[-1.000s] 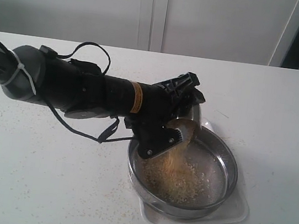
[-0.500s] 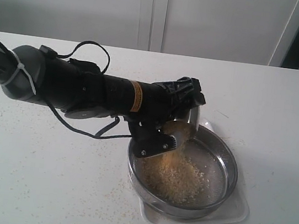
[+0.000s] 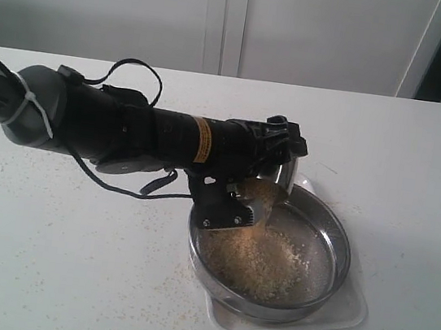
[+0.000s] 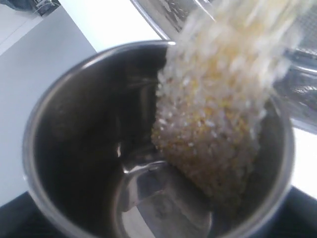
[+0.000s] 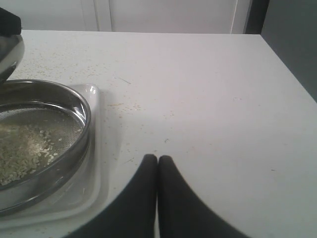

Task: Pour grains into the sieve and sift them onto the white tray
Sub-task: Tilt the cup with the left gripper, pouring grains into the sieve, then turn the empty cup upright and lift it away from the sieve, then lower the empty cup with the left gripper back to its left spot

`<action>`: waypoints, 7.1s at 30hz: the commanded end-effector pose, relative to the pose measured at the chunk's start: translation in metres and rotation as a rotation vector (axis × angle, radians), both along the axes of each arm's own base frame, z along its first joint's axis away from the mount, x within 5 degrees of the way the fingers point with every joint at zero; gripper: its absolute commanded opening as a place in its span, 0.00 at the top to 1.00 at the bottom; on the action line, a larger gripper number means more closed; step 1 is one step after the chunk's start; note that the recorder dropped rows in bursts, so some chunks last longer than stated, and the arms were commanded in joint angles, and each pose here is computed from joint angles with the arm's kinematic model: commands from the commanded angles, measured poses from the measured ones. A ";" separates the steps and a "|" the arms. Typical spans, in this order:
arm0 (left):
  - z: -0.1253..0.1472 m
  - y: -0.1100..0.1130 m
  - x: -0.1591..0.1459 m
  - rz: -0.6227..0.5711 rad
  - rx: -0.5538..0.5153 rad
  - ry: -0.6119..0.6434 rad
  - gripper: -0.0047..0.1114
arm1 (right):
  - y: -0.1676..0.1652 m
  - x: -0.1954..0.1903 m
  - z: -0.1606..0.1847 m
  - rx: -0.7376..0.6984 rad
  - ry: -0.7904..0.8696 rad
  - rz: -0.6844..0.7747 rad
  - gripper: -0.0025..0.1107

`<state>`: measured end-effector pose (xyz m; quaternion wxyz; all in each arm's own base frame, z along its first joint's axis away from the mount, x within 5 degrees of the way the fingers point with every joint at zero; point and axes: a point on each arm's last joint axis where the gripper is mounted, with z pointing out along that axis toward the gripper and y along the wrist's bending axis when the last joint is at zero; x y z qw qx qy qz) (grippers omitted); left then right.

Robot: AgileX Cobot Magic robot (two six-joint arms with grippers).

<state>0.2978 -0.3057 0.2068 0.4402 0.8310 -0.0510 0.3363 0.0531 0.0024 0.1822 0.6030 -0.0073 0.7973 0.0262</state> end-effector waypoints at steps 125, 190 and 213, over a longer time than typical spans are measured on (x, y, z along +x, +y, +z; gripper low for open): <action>0.085 0.055 -0.007 1.173 -1.126 1.439 0.96 | 0.000 0.000 -0.001 0.000 -0.013 -0.003 0.98; -0.010 0.222 -0.041 1.063 -1.662 1.503 0.96 | 0.000 0.000 -0.001 0.000 -0.013 -0.003 0.98; -0.060 0.204 -0.075 0.962 -1.271 1.707 0.96 | 0.000 0.000 -0.001 0.000 -0.013 -0.003 0.98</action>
